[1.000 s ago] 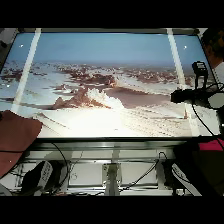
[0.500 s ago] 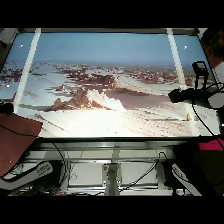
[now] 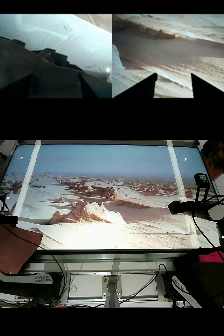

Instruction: Fold the clothes and pants, and hang the long-sleeved shirts on hangers.

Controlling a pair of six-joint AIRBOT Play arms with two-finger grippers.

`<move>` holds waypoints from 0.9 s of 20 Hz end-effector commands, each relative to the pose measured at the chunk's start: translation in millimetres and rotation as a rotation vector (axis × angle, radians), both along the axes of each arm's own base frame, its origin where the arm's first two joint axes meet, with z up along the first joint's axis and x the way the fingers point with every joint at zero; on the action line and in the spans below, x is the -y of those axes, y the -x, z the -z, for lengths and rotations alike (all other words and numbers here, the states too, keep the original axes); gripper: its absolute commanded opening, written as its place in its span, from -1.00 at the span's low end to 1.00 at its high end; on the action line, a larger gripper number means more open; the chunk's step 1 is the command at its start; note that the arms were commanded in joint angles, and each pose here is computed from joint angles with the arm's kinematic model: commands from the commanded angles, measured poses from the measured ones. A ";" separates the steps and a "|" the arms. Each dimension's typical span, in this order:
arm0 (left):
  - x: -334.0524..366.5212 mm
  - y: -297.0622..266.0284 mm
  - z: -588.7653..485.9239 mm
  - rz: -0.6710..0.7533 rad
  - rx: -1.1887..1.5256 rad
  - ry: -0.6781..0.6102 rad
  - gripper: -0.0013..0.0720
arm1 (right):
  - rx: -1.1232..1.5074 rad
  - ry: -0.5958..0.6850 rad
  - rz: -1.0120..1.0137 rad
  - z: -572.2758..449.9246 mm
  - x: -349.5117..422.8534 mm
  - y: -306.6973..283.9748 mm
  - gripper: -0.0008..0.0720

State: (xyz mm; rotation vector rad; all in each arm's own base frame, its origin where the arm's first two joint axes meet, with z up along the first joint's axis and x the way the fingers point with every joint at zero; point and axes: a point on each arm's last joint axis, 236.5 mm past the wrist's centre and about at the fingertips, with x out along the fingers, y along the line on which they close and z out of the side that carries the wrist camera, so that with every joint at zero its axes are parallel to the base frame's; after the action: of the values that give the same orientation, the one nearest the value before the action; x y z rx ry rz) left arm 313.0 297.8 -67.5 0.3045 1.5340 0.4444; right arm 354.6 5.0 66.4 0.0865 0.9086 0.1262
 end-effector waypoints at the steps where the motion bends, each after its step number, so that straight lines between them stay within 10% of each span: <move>1: -2.0 14.3 19.8 0.028 -0.119 0.014 0.70 | -0.004 -0.017 0.020 -0.1 -0.1 -0.2 0.38; 3: -8.1 22.6 18.3 0.029 -0.164 -0.011 0.28 | -0.004 -0.017 0.021 -0.1 -0.1 -0.2 0.38; 6: -11.7 30.2 14.8 0.026 -0.201 -0.029 -0.91 | -0.004 -0.017 0.021 -0.1 0.0 -0.2 0.38; 18: 31.0 -94.5 -105.8 0.122 0.194 -0.186 -0.92 | -0.002 -0.015 0.021 -0.3 0.2 -0.6 0.38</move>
State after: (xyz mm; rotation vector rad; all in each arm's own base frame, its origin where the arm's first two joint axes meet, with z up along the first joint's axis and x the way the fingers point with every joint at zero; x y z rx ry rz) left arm 363.0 285.3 -8.6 0.4829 1.4632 0.4719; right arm 354.8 5.1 66.5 0.1108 0.9091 0.1146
